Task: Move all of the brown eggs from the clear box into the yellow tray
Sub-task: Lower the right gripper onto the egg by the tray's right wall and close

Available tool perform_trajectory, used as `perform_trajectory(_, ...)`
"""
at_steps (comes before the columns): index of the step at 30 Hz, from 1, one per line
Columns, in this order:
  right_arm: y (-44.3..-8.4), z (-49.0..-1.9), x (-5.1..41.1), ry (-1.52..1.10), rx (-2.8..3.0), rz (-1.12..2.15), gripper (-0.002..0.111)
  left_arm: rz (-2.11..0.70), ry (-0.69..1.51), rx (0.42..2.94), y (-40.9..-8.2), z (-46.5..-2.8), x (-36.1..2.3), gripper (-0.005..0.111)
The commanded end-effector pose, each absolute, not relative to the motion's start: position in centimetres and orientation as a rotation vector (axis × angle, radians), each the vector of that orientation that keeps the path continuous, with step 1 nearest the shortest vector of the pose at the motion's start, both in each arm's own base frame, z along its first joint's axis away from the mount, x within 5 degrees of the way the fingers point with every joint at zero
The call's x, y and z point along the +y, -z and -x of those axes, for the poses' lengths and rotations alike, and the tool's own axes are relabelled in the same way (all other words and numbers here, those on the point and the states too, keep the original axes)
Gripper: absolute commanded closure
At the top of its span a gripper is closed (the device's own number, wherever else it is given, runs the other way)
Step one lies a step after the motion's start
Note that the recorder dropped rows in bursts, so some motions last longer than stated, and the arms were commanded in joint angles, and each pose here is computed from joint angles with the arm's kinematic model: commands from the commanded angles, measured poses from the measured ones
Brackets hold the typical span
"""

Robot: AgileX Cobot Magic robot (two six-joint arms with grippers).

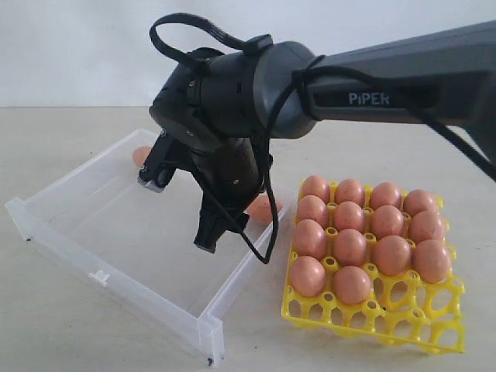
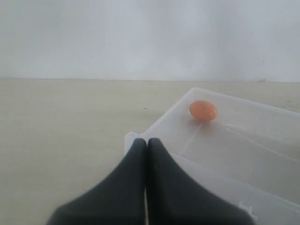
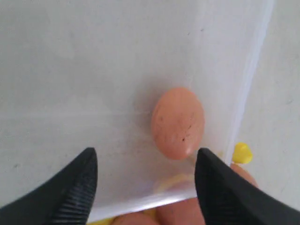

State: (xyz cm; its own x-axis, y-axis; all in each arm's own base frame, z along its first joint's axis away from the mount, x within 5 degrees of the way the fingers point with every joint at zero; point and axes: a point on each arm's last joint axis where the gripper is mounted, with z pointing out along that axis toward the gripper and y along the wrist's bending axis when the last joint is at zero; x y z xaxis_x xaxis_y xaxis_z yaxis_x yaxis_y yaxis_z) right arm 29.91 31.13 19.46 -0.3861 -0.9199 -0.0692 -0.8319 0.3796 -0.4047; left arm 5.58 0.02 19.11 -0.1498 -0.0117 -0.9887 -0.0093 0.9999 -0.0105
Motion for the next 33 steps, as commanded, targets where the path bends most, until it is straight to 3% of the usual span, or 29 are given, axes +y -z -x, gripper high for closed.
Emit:
perform_trajectory(1,-18.8,-30.9,31.3,0.460,2.344,1.441,0.055,0.015,0.010,1.716,-19.2,-5.6,0.0,0.111)
perform_trajectory(17,-15.4,-31.7,31.6,0.568,2.313,1.504,0.057,0.015,0.010,1.716,-19.2,-5.6,0.0,0.111)
perform_trajectory(23,-14.4,-32.2,31.6,0.625,2.281,1.511,0.037,0.015,0.010,1.716,-19.2,-5.6,0.0,0.111)
perform_trajectory(33,-13.6,-32.3,31.7,0.621,2.297,1.481,0.035,0.015,0.010,1.716,-19.2,-5.6,0.0,0.111)
